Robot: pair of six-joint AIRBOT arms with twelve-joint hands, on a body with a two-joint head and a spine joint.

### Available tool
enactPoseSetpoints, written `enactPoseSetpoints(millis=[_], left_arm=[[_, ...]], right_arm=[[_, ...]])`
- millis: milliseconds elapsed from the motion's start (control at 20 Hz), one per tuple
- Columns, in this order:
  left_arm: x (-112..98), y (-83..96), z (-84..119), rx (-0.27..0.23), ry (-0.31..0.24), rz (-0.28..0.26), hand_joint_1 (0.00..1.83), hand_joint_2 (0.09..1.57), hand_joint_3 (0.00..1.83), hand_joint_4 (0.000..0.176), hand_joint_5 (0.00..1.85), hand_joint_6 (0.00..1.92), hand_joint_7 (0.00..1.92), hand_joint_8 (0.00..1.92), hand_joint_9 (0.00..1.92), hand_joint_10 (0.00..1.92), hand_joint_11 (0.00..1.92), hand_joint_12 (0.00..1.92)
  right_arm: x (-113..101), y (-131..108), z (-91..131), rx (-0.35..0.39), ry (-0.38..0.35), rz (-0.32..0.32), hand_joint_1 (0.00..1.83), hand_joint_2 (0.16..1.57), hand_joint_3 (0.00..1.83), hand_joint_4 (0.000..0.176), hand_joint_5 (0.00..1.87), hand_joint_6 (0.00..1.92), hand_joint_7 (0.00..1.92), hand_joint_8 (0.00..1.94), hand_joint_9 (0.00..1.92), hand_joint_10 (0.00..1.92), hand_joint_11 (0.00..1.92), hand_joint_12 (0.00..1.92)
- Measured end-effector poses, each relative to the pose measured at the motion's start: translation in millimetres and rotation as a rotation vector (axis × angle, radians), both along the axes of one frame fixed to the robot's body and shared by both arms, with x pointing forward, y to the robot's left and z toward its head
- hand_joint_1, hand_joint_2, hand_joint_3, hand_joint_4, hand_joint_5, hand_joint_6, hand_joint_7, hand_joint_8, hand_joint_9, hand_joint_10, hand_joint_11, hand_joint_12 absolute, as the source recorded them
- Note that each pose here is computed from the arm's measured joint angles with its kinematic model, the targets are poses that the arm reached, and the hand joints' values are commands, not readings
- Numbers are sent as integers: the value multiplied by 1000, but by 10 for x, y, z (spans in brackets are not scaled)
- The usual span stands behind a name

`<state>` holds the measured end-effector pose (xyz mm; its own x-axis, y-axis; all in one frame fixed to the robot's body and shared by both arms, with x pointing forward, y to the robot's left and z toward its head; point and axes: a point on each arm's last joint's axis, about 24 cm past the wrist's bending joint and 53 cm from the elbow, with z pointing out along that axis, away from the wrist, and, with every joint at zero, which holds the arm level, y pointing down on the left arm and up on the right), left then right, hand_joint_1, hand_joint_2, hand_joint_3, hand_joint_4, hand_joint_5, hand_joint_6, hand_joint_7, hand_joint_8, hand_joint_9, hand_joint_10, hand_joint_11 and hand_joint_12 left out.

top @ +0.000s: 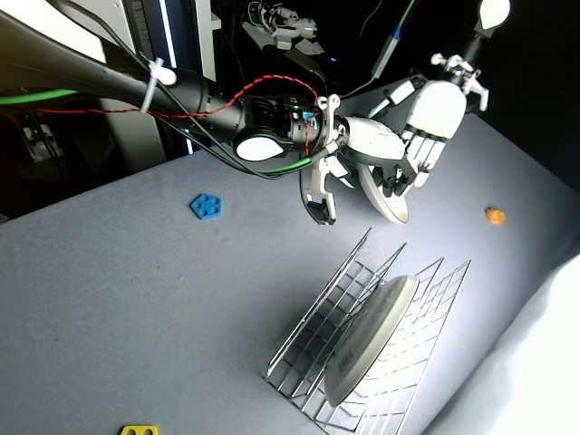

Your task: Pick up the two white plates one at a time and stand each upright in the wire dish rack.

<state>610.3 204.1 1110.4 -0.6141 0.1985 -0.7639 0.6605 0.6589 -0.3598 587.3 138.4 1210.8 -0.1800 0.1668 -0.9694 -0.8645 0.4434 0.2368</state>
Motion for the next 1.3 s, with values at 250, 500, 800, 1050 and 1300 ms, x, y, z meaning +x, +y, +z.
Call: enactPoseSetpoints(millis=[250, 500, 800, 1050, 1300], left_arm=[[125, -1, 323, -56, -65, 15, 0, 1089, 0, 0, 0, 0, 12, 4, 0, 0, 0, 0], [203, 54, 494, -87, -94, 38, 0, 1085, 0, 0, 26, 9, 45, 15, 28, 10, 0, 0], [229, 147, 500, -83, -88, 53, 0, 1086, 0, 0, 1, 0, 25, 4, 7, 1, 0, 0], [213, 171, 511, -83, -86, 54, 0, 1093, 3, 0, 3, 1, 26, 3, 2, 0, 0, 0], [172, 133, 512, -89, -80, 45, 0, 1085, 0, 0, 13, 5, 40, 7, 12, 5, 0, 0]], right_arm=[[-69, -156, 265, 34, 29, -7, 1182, 1182, 0, 10, 871, 1234, 868, 1096, 1043, 14, 544, 1043], [-7, -393, 641, 106, 70, -56, 1214, 1126, 0, 9, 984, 1055, 973, 928, 1092, 18, 628, 955], [276, -803, 1033, 239, 221, -167, 1205, 1139, 0, 18, 943, 1109, 957, 965, 1086, 15, 606, 996], [468, -1219, 1271, 355, 342, -257, 1206, 1132, 1, 20, 953, 1091, 967, 950, 1099, 12, 618, 968], [524, -1422, 1412, 422, 396, -297, 1197, 1148, 2, 14, 926, 1144, 926, 1002, 1079, 6, 586, 995]])
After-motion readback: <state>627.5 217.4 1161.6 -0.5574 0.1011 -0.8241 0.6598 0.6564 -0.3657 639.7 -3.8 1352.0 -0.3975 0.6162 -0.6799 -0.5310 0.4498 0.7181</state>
